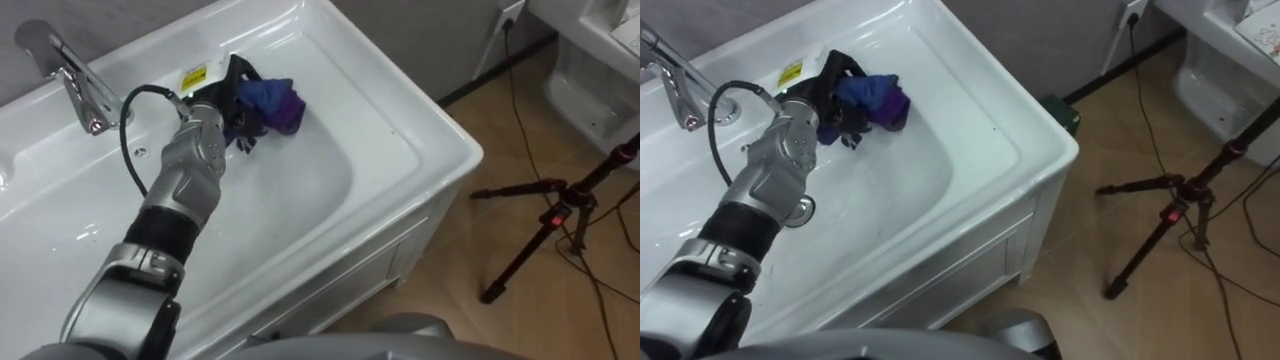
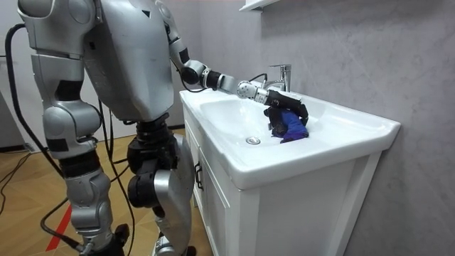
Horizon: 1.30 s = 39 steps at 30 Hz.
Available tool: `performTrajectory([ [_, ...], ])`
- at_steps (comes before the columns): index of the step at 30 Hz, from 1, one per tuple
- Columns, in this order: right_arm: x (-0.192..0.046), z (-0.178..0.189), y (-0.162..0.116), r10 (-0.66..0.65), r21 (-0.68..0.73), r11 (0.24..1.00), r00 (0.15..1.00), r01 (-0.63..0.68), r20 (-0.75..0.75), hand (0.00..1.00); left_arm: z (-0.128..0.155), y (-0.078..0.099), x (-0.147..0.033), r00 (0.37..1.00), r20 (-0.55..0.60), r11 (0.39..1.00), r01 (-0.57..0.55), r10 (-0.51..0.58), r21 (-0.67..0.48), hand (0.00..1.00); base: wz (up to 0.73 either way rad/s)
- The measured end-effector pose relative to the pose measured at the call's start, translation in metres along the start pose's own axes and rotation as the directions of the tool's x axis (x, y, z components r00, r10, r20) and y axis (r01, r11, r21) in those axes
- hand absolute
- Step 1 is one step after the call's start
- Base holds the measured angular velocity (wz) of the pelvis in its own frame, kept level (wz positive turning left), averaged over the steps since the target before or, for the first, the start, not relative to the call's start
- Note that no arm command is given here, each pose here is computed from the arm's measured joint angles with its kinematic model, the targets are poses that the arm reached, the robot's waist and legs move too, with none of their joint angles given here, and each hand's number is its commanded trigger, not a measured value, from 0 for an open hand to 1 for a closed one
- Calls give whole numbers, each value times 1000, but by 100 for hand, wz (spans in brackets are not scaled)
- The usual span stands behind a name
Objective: Wipe basin
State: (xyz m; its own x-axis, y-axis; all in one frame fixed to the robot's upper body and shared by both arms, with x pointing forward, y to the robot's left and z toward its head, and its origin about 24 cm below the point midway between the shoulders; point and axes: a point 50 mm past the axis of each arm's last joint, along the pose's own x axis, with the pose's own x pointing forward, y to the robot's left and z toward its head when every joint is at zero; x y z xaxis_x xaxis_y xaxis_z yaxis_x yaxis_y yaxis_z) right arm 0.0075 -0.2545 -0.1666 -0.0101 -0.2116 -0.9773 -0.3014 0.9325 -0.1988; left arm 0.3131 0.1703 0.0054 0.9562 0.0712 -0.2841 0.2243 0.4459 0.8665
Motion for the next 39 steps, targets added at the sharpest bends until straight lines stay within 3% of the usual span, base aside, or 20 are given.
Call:
performTrajectory([
  [4,0,3,-1,5,2,1000,1000,-5,10,0,-12,-11,1,998,-24,998,51,-50,21,100,-6],
  [10,-1,3,1,6,14,1000,1000,-7,16,0,-41,-29,-3,976,-149,987,162,-158,17,100,-2],
  [23,-1,-8,-5,-32,65,997,999,34,-23,0,-94,-49,-25,922,-322,970,239,-213,43,100,-3],
  [27,-1,-11,-8,-58,67,996,998,60,-30,0,-112,-49,-32,901,-381,965,252,-206,75,100,0],
  [31,-2,-14,-10,-75,111,991,996,79,-41,0,-135,-46,-43,870,-452,971,236,-195,36,100,0],
  [39,-2,-19,-15,-91,140,985,994,99,-64,0,-147,-42,-49,860,-484,965,238,-158,108,100,2],
])
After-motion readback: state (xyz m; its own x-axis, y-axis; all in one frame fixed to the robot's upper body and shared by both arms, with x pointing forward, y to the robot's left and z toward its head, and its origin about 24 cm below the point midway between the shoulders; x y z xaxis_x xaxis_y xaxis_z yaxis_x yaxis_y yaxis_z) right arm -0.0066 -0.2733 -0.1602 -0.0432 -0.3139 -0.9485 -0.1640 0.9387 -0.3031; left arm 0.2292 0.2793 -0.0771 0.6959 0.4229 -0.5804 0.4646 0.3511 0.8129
